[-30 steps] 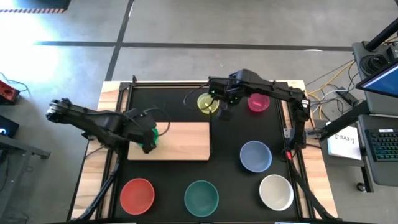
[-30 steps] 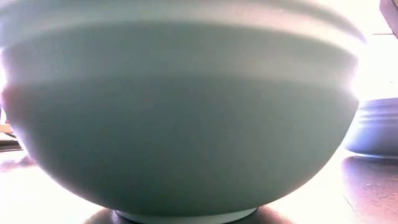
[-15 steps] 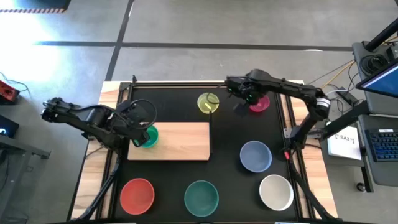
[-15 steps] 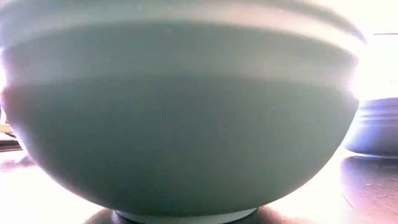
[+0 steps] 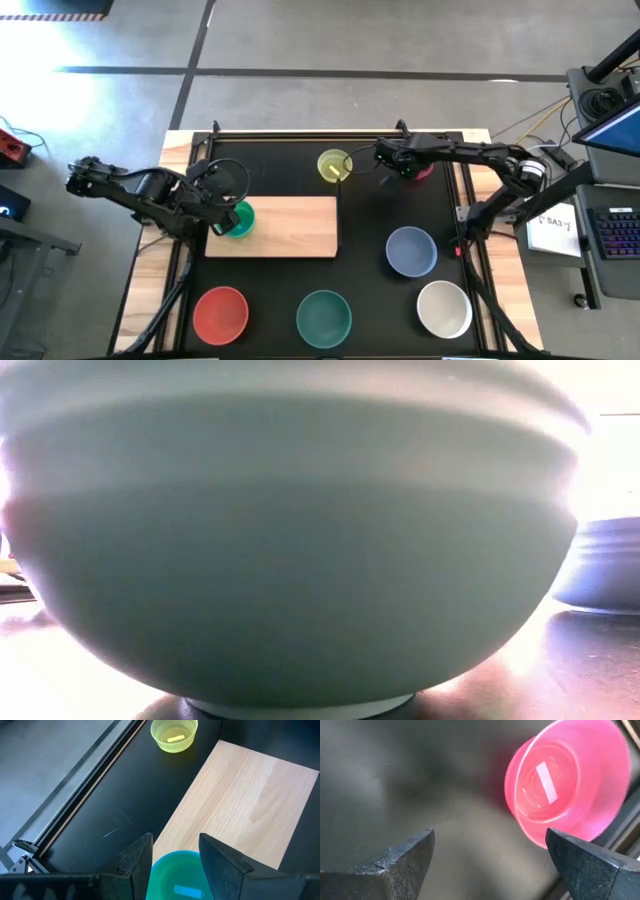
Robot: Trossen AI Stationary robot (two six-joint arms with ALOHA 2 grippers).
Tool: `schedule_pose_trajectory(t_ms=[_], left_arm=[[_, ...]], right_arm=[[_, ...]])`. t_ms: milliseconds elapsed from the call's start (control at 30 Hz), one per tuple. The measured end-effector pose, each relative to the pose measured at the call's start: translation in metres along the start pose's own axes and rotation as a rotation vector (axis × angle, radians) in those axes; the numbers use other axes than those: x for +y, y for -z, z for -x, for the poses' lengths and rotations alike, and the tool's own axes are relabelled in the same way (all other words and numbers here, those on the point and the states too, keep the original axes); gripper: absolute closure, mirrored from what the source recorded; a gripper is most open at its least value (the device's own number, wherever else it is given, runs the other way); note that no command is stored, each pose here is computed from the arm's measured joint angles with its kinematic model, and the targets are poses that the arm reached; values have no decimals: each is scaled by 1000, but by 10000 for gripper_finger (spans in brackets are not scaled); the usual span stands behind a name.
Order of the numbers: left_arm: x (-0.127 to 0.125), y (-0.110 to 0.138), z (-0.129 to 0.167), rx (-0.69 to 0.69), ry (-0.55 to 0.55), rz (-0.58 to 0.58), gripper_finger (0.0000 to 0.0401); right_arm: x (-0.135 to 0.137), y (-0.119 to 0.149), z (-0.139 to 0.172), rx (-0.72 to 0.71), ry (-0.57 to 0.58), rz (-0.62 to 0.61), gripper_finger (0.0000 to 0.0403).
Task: Place and stack bowls onto a shelf
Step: Stack the small pink bowl on top of the small blue bowl on the shelf
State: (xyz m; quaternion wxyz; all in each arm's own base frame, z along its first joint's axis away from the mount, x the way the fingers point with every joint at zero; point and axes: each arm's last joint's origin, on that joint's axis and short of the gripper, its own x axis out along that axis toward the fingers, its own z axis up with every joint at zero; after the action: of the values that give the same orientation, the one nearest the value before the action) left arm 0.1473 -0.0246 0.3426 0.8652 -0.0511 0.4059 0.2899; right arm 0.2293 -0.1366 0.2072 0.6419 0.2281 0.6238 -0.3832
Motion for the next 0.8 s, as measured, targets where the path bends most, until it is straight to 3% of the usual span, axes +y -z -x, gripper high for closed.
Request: schedule_pose_trajectory(t_ms=[433, 600, 800], left_arm=[[-1, -1, 0, -10, 7, 17, 257], [-1, -2, 0, -17, 13, 24, 257], [-1, -2, 0, -17, 13, 24, 257]], right_arm=[[-30, -9, -50, -33, -23, -116, 42], [-34, -11, -61, -1, -31, -133, 95], [-32, -14, -65, 12, -34, -107, 201]])
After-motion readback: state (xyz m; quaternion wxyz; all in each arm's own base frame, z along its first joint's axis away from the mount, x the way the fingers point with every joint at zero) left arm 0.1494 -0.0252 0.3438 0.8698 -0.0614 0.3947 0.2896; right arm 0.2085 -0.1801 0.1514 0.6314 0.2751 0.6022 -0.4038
